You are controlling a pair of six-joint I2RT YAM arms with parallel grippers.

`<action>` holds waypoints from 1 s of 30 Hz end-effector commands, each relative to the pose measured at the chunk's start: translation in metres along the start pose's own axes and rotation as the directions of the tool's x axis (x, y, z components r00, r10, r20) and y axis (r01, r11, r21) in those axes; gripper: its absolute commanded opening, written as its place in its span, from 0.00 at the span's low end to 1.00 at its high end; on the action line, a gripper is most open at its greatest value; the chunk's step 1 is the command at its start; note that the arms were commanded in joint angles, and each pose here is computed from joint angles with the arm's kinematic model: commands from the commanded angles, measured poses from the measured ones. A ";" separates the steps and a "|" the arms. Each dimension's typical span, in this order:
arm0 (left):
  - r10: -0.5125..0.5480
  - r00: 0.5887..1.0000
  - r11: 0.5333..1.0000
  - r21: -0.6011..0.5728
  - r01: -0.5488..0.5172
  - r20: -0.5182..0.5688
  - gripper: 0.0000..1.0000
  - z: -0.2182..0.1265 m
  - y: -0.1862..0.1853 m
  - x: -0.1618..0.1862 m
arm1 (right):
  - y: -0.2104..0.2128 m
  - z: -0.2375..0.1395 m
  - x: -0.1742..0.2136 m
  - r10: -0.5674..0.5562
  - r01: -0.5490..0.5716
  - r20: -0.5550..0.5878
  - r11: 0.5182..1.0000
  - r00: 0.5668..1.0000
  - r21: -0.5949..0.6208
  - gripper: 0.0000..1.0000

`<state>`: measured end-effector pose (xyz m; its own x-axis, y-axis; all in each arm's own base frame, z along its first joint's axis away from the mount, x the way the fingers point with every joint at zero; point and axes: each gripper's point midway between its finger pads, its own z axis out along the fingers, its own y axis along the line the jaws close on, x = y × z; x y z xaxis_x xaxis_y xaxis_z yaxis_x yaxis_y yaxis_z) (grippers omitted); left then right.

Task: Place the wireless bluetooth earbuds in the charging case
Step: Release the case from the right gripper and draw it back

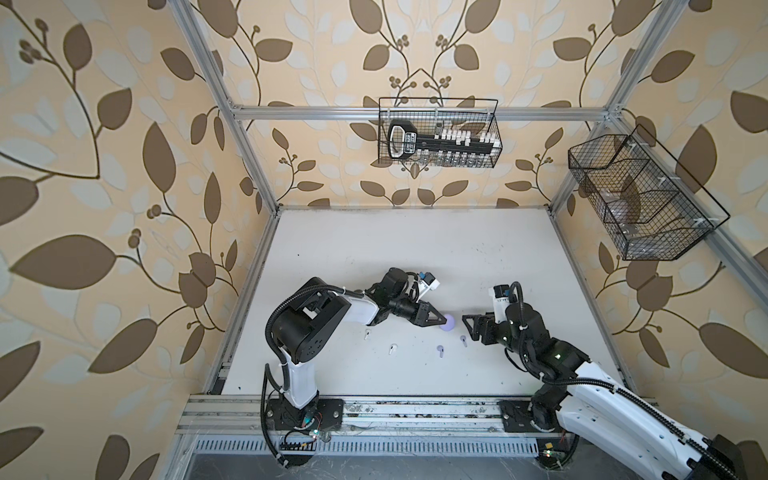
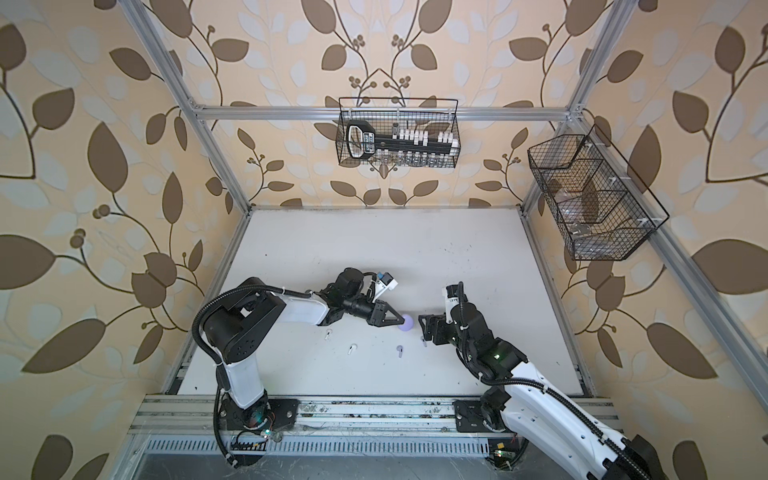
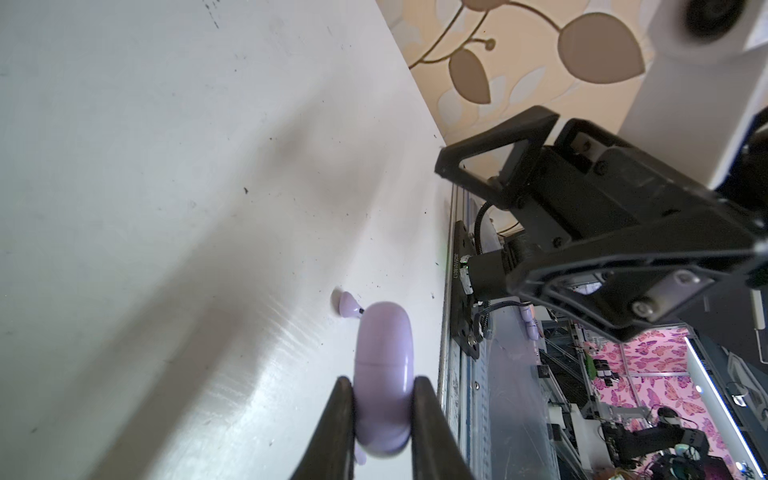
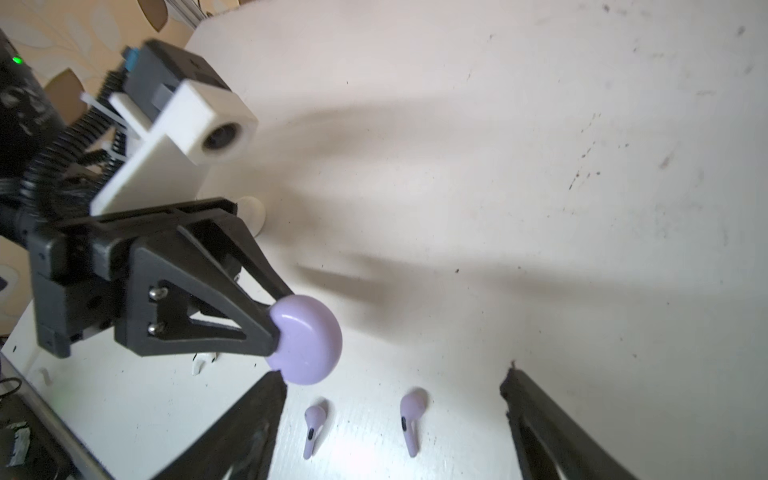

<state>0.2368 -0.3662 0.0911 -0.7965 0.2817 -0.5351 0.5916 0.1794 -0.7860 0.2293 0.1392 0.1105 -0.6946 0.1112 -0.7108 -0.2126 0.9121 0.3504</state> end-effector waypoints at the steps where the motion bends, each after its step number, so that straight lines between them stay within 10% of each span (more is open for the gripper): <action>1: 0.223 0.969 0.973 0.044 -0.228 0.105 0.00 -0.007 -0.029 -0.021 | 0.000 0.005 0.023 0.027 -0.029 -0.099 0.999 0.995 -0.021 0.83; 19: 0.417 0.899 0.888 -0.272 -0.371 0.135 0.00 -0.035 -0.012 -0.027 | 0.015 0.007 0.028 0.051 -0.067 -0.124 0.990 0.991 -0.126 0.81; 30: 0.671 0.730 0.731 -0.282 -0.622 0.129 0.00 -0.042 -0.034 -0.005 | 0.021 0.011 0.024 0.037 -0.057 -0.134 0.988 0.990 -0.146 0.81</action>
<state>0.2287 -0.3289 0.1032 -0.3952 0.2517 -0.8835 0.9034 0.2806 -0.3242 0.2122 0.1602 0.0865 -0.7955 0.0928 -0.5988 -0.2499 0.8501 0.4636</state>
